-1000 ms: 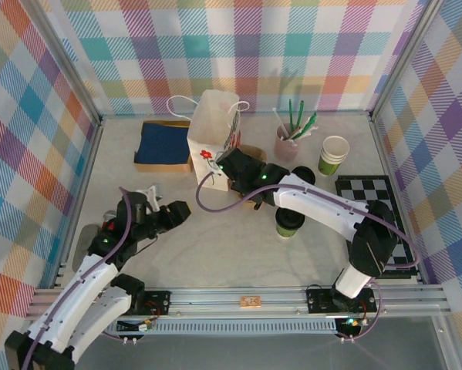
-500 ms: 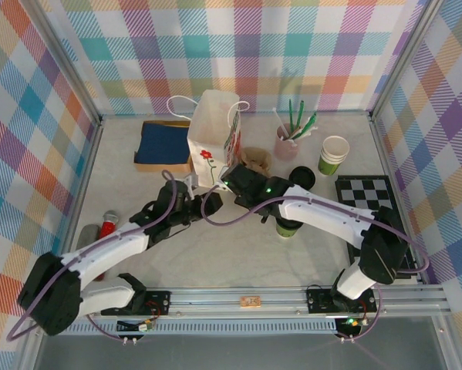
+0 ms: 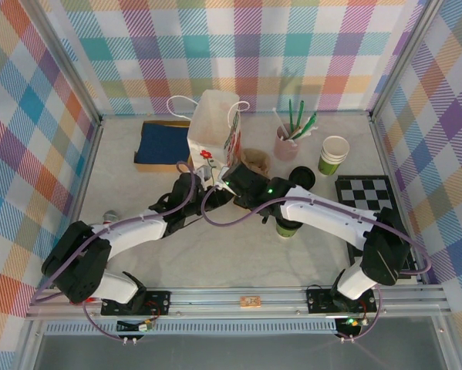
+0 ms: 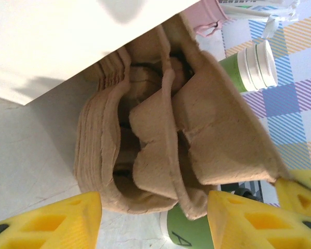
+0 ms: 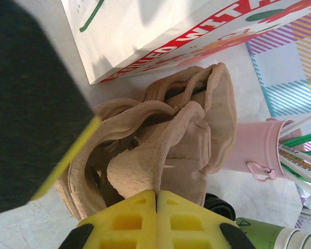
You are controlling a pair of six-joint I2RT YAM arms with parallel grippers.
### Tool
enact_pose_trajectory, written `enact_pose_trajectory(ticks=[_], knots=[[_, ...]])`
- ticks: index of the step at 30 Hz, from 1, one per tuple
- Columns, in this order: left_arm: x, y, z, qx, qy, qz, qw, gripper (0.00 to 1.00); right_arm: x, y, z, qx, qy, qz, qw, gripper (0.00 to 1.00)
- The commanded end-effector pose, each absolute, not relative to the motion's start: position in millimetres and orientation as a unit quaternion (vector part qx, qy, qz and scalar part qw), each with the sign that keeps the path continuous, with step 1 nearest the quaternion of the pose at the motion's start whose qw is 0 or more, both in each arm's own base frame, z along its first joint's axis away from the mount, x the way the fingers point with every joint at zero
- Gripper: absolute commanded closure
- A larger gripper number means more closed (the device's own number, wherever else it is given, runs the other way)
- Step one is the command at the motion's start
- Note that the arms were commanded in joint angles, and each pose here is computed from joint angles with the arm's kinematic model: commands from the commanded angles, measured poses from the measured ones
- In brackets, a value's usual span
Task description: Pack the takeout coffee
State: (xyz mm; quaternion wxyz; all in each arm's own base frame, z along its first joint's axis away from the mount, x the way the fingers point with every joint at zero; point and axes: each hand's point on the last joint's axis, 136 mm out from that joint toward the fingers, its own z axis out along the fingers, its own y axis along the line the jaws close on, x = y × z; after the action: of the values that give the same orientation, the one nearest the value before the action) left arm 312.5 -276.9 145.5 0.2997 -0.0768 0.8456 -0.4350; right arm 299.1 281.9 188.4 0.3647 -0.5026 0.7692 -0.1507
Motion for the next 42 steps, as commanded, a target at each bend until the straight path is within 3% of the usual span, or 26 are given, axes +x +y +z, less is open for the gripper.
enact_pose_trajectory(ticks=[1, 24, 42], knots=[[324, -286, 160, -0.075, 0.832, -0.448, 0.319, 0.44, 294, 292, 198, -0.495, 0.768, -0.126, 0.387, 1.00], [335, -289, 91, -0.079, 0.874, -0.387, 0.282, 0.46, 301, 294, 223, -0.487, 0.755, -0.143, 0.414, 1.00], [336, -289, 81, -0.084, 0.879, -0.380, 0.277, 0.47, 325, 279, 272, -0.455, 0.741, -0.172, 0.463, 1.00]])
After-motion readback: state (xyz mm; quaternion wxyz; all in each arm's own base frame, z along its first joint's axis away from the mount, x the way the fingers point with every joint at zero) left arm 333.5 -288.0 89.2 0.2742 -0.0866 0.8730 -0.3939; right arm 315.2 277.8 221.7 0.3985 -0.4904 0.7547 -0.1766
